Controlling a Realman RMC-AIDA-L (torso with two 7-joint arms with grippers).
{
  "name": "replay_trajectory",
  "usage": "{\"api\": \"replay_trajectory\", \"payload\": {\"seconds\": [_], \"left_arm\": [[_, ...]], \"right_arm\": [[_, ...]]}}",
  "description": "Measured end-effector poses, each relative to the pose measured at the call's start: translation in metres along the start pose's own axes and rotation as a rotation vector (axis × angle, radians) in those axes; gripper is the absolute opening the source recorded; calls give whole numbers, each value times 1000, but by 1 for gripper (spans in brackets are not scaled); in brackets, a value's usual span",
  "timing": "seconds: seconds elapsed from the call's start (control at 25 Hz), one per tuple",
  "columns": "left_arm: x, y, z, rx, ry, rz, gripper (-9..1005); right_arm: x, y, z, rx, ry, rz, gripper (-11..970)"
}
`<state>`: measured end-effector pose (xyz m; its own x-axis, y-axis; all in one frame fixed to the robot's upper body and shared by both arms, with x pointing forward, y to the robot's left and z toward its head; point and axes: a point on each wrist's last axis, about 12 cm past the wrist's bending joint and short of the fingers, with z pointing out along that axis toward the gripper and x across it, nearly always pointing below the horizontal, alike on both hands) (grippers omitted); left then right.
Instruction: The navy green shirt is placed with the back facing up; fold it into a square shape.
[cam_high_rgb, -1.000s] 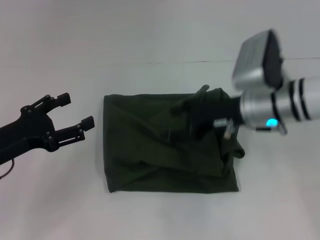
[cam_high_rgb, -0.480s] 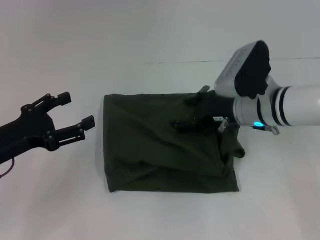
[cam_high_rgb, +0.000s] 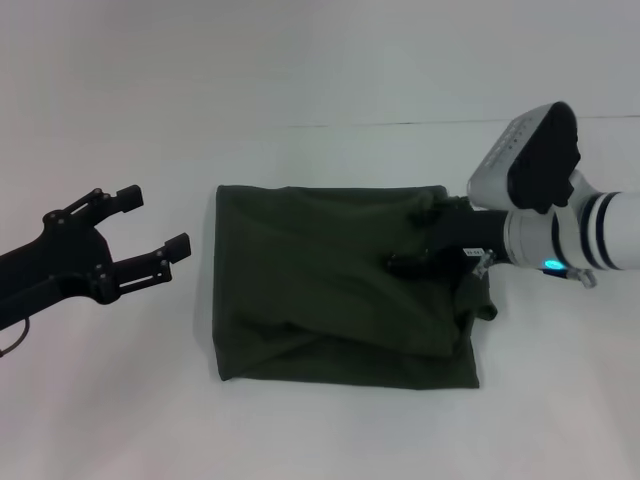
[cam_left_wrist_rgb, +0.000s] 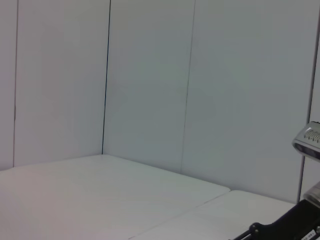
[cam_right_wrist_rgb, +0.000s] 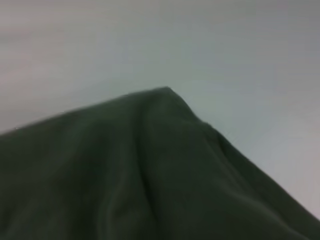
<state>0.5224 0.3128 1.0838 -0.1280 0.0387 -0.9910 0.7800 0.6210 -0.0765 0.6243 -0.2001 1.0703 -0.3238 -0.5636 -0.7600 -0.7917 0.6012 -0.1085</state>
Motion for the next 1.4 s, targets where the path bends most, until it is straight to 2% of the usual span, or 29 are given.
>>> {"api": "replay_trajectory", "payload": {"seconds": [0.12, 0.2, 0.36, 0.56, 0.96, 1.2, 1.4], "left_arm": [[0, 0, 0, 2, -1, 0, 946], [-1, 0, 0, 2, -1, 0, 946], [-2, 0, -1, 4, -5, 1, 946], [-2, 0, -1, 8, -9, 1, 946], [-2, -1, -3, 11, -17, 5, 946], [-2, -3, -3, 16, -24, 2, 946], [-3, -3, -4, 21, -35, -1, 946]], "right_arm": [[-8, -2, -9, -28, -49, 18, 800], [-19, -4, -20, -53, -141, 49, 800], [-19, -5, -22, -36, -208, 73, 800], [4, 0, -13, 16, -293, 111, 800], [56, 23, -8, 125, -369, 137, 801], [63, 30, -5, 139, -366, 171, 802], [63, 26, -2, 172, -347, 188, 803]]}}
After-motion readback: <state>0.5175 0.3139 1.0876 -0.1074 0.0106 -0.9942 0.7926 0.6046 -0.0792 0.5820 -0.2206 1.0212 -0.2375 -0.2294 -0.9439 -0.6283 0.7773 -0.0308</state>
